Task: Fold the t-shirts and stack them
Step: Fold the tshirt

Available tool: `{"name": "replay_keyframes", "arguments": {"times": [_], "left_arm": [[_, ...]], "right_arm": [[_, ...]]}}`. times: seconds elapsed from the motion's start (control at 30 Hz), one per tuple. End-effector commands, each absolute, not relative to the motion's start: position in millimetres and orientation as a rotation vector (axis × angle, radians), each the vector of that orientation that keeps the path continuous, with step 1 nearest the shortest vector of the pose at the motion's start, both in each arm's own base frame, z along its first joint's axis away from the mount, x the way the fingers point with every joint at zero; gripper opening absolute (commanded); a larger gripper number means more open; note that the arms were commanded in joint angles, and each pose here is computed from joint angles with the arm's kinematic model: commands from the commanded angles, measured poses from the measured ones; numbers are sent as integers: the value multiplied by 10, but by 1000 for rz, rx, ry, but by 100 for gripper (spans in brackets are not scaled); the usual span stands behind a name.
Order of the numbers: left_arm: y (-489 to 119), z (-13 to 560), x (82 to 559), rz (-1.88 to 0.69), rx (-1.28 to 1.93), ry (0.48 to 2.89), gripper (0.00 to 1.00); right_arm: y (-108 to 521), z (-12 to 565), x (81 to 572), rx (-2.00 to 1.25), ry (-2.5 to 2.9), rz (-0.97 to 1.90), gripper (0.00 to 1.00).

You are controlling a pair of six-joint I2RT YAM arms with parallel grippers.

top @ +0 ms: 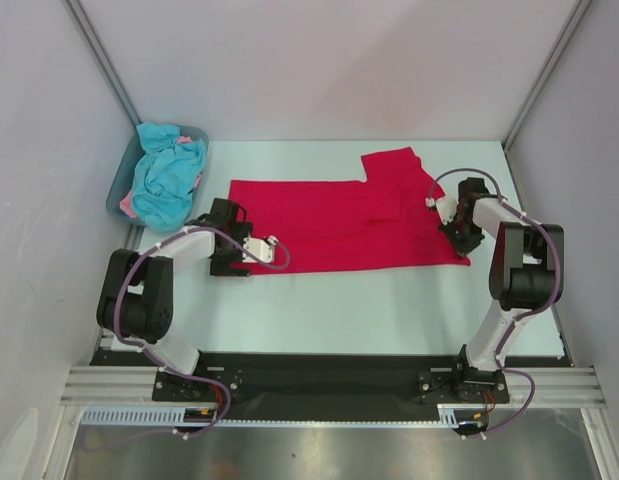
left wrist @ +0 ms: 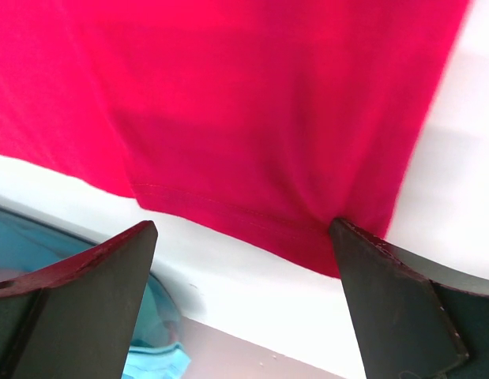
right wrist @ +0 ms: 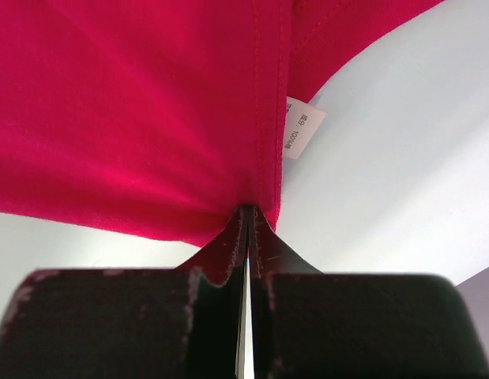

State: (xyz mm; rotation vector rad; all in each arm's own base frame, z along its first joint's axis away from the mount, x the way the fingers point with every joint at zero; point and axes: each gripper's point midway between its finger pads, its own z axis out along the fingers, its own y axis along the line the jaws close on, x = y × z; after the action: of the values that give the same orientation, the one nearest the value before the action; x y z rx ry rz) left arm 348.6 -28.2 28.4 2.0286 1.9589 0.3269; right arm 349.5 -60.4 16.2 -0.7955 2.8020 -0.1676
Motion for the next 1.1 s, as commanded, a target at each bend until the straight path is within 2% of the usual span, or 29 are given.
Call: {"name": "replay_keyframes", "arguments": {"times": [0.0,0.77,0.9,1.07], "left_arm": [[-24,-35,2546,56,2290,2135,100],[-38,-145,1897,-47,2394,2152,100],[-86,-90,2009,-23,2328,2169,100],[-241,177,2418,33,2185,2157,100]], "right_arm": [[-608,-46,2665,-878,3090,-50,0],[-644,-26,2191,-924,3141,-10,0],[-609,-4,2235,-901,3132,8,0],[-554,117,2380,-892,3090,12,0]]}}
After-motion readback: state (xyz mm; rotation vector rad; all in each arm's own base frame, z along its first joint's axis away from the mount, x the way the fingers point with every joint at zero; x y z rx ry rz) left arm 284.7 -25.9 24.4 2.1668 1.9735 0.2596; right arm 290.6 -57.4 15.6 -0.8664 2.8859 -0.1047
